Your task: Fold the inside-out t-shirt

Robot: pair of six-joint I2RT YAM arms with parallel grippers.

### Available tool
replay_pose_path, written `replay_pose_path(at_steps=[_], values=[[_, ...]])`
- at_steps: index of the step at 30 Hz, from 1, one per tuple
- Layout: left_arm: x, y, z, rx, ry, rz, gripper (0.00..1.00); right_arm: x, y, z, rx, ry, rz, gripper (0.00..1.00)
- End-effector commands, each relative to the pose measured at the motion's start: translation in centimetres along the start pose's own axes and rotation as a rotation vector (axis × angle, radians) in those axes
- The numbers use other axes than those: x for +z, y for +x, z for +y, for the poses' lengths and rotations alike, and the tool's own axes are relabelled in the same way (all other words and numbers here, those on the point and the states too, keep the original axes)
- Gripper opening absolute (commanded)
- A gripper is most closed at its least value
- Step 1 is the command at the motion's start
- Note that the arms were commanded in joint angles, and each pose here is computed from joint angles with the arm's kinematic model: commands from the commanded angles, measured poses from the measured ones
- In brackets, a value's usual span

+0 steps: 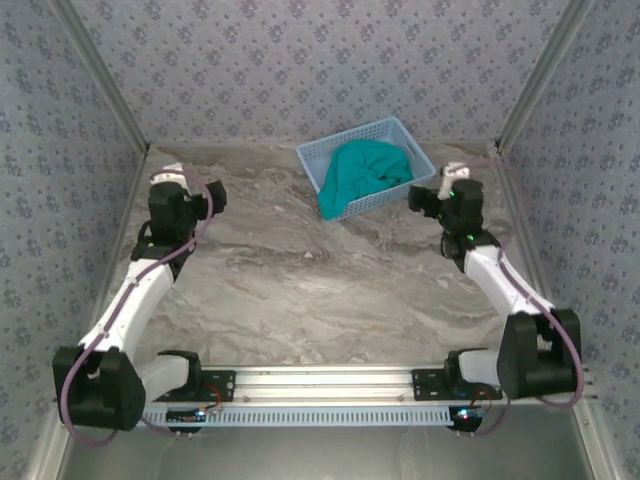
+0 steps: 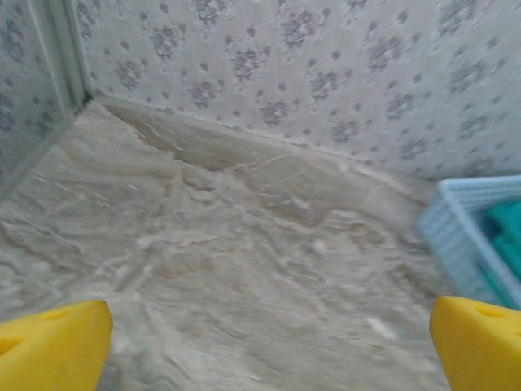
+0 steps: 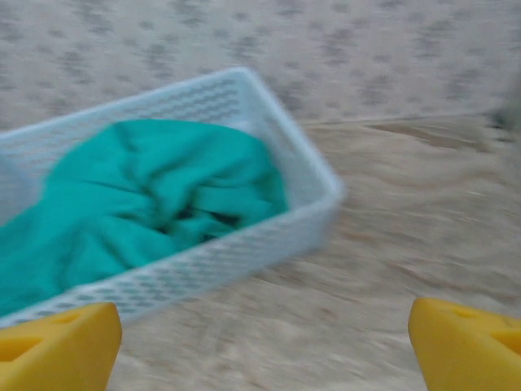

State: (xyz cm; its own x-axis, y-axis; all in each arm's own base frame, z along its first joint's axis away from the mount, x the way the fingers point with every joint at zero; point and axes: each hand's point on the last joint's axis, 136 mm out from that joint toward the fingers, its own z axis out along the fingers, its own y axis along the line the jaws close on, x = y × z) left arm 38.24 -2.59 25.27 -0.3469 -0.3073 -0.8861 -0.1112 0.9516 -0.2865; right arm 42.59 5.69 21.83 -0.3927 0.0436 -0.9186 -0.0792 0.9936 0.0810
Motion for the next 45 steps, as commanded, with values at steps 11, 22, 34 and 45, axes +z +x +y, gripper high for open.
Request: replay_pose_path(at_steps=[11,22,34,45], values=[[-4.4,11.0,-5.7,-0.101,0.206,0.400,1.00,16.2,4.6,9.7,-0.021,-0.006,0.440,0.91],[-6.0,12.3,-5.4,-0.072,0.223,0.418,1.00,17.3,0.3,12.0,0.008,-0.108,0.363,0.00],[-6.3,8.2,-6.8,-0.101,0.253,0.340,1.00,-4.2,-18.8,21.0,-0.116,-0.550,-0.089,0.00],[-5.2,9.9,-5.2,-0.181,0.214,0.403,1.00,-12.0,-5.1,26.6,-0.188,-0.716,0.106,0.77]])
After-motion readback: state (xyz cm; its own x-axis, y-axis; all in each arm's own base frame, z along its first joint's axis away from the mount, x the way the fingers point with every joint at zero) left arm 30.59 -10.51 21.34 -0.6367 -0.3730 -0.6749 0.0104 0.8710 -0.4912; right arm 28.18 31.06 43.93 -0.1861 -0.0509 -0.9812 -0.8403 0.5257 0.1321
